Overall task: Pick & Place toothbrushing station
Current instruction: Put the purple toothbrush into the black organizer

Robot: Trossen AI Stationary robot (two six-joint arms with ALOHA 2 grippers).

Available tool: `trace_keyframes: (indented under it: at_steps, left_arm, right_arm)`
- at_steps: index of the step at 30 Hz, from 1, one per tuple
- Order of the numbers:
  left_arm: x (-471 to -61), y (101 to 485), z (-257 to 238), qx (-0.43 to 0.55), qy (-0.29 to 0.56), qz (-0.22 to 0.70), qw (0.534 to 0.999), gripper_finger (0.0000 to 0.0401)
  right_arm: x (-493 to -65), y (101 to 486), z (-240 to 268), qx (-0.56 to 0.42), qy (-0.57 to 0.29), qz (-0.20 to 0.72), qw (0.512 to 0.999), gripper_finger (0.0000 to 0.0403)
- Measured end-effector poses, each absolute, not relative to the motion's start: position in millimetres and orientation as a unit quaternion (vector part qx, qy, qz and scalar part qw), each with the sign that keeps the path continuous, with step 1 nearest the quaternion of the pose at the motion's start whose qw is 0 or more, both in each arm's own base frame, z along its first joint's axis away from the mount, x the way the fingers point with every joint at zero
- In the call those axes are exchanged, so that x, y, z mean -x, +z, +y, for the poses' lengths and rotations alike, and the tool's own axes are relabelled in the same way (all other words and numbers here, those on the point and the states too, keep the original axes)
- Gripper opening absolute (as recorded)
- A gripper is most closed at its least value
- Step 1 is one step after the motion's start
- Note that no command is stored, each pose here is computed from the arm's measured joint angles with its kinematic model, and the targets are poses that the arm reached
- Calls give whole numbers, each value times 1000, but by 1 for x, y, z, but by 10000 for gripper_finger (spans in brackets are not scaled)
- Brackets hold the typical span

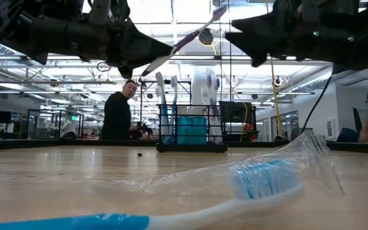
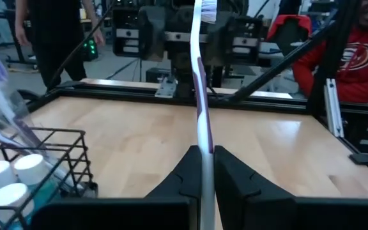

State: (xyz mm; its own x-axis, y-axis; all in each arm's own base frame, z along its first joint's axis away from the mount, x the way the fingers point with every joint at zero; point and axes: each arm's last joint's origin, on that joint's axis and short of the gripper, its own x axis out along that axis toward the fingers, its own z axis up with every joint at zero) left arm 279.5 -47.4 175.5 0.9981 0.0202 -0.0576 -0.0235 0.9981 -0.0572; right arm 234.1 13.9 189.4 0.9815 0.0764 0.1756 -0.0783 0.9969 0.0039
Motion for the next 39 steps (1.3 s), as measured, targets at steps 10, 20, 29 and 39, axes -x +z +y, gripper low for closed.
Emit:
trace_keyframes:
  at_steps: [10,20,29,39]
  left_arm:
    - [-282,177,-38,28,28,13,999,18]
    - [-282,177,-39,23,25,15,999,18]
    - [-282,177,-39,17,22,17,999,18]
    - [-282,177,-39,14,17,16,1000,18]
  right_arm:
    - [-283,191,16,41,49,-111,992,207]
    - [-286,204,15,64,39,-157,985,175]
    - [-286,202,13,70,37,-150,986,73]
    - [-286,203,13,93,33,-156,983,10]
